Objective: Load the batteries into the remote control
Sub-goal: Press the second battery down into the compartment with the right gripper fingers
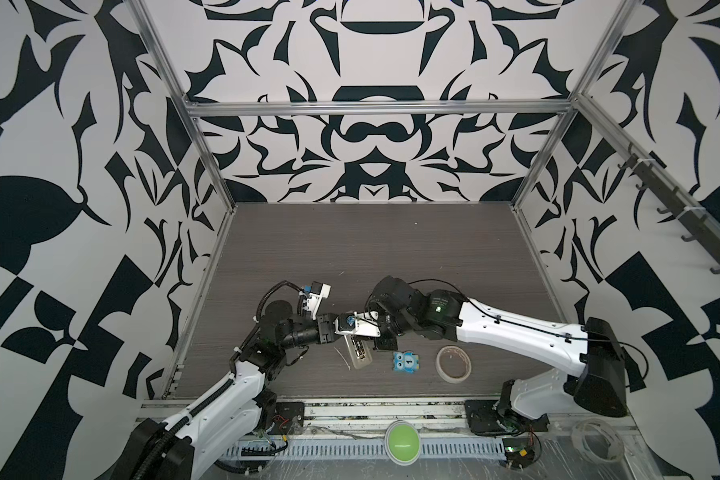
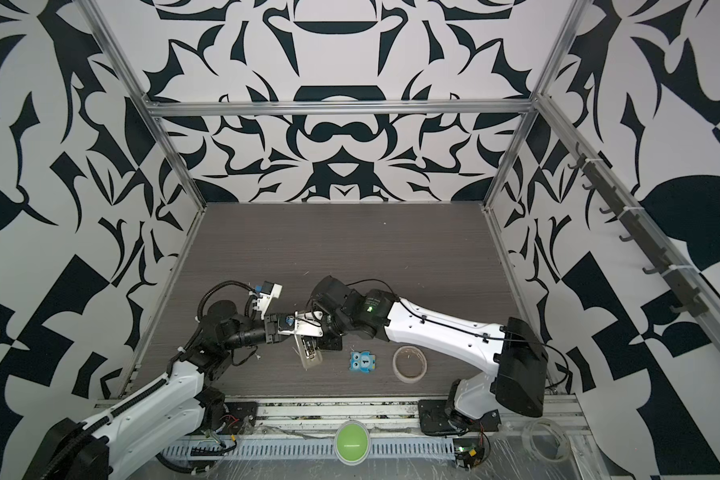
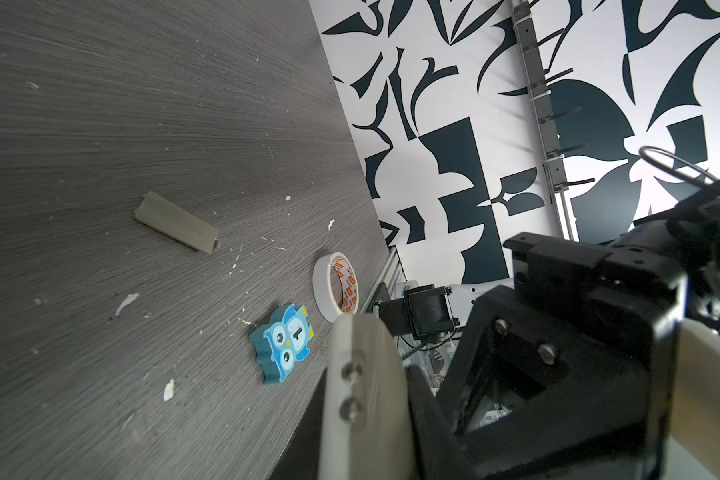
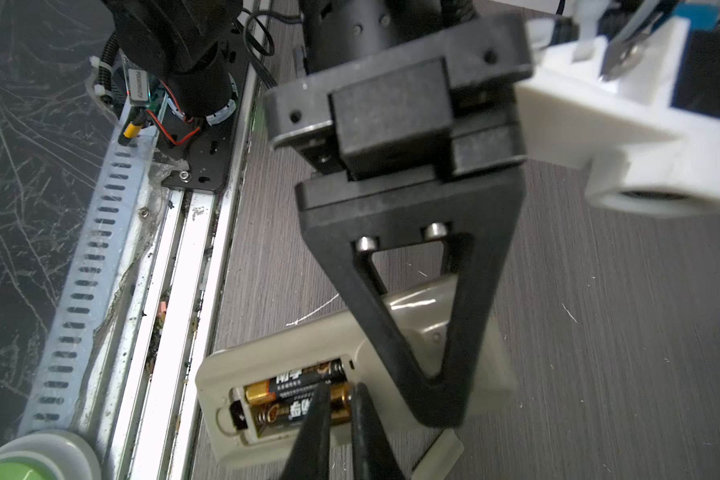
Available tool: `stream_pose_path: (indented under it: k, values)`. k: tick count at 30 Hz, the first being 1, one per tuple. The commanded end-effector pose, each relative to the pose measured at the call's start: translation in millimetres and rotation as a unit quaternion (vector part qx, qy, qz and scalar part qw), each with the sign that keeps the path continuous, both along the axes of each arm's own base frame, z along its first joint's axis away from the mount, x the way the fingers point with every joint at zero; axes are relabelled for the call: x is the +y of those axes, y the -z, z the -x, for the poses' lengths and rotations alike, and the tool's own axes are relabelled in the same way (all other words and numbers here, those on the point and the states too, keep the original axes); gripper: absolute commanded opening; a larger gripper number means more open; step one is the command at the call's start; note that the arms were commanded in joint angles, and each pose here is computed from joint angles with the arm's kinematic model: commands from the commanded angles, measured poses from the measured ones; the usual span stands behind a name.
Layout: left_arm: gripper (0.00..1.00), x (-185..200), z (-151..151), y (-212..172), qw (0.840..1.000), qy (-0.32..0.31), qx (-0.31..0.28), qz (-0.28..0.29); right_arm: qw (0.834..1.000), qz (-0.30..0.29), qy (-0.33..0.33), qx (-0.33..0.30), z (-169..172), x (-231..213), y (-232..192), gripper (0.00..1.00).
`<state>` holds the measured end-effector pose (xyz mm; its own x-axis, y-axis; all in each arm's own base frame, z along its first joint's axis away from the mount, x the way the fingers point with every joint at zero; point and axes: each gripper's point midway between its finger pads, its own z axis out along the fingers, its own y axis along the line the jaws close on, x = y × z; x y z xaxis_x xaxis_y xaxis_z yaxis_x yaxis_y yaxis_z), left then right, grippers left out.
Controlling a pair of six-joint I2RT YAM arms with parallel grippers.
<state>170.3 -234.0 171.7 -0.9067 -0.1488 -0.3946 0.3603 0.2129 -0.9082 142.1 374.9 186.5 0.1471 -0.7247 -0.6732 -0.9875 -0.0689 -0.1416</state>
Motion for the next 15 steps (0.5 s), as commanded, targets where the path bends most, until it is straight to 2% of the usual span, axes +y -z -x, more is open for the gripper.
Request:
stream_pose_path:
  k: [1,15]
  values:
    - [0.0,-2,2,-23,0.999,0.01,-0.037,0.023,1.0,0.026,0.005,0.001,1,-9,10,0.13]
    - [0.0,-2,1,-24,0.999,0.007,-0.04,0.022,0.999,0.046,0.009,0.0,2,-12,20,0.11]
